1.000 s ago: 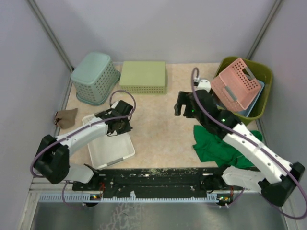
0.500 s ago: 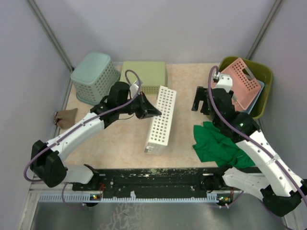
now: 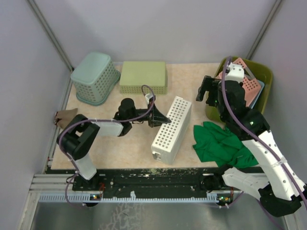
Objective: Turn the large container upside down
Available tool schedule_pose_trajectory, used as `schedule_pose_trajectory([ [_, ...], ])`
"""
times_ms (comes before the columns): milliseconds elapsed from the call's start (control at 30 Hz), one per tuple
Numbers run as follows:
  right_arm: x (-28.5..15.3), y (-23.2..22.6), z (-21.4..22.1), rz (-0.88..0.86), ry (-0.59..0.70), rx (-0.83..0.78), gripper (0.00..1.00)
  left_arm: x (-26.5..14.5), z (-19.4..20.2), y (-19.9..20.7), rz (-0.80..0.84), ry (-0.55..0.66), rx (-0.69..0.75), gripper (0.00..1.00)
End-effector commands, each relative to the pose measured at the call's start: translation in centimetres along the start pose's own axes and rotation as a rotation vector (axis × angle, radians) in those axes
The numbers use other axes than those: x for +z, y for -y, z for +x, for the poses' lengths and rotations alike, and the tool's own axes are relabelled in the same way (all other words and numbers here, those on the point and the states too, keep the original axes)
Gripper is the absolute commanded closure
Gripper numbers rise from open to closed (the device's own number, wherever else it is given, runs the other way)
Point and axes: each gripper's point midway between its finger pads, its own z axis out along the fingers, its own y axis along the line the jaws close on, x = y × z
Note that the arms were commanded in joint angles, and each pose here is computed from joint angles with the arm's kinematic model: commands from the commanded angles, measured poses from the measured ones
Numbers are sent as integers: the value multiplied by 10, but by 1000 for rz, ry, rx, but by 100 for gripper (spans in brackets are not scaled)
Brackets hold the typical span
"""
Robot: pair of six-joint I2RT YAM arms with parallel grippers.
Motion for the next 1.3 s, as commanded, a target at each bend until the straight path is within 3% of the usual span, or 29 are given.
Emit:
schedule_pose_trajectory([
  [0,-3,2,8,-12,-14,19,8,-16,14,17,175,-53,29,100],
  [267,1,0,41,-38,-103,19,8,-60,-3,-67,-40,51,1,98],
  [433,4,-9,65,-91,-164,44,8,-92,-22,-109,-237,120,59,73],
  [600,9,-14,97,-116,-246,41,8,-125,-42,-142,-600,187,135,50],
  [767,17,-21,147,-168,-368,29,8,-151,-62,-124,-764,268,260,20],
  [867,25,-20,184,-161,-462,40,8,-167,-70,-112,-865,313,323,10],
  [1033,31,-16,219,-199,-548,162,8,-195,-76,-80,-979,417,430,6],
  [1267,39,-35,252,-298,-571,313,10,-210,-74,-30,-935,553,615,4],
])
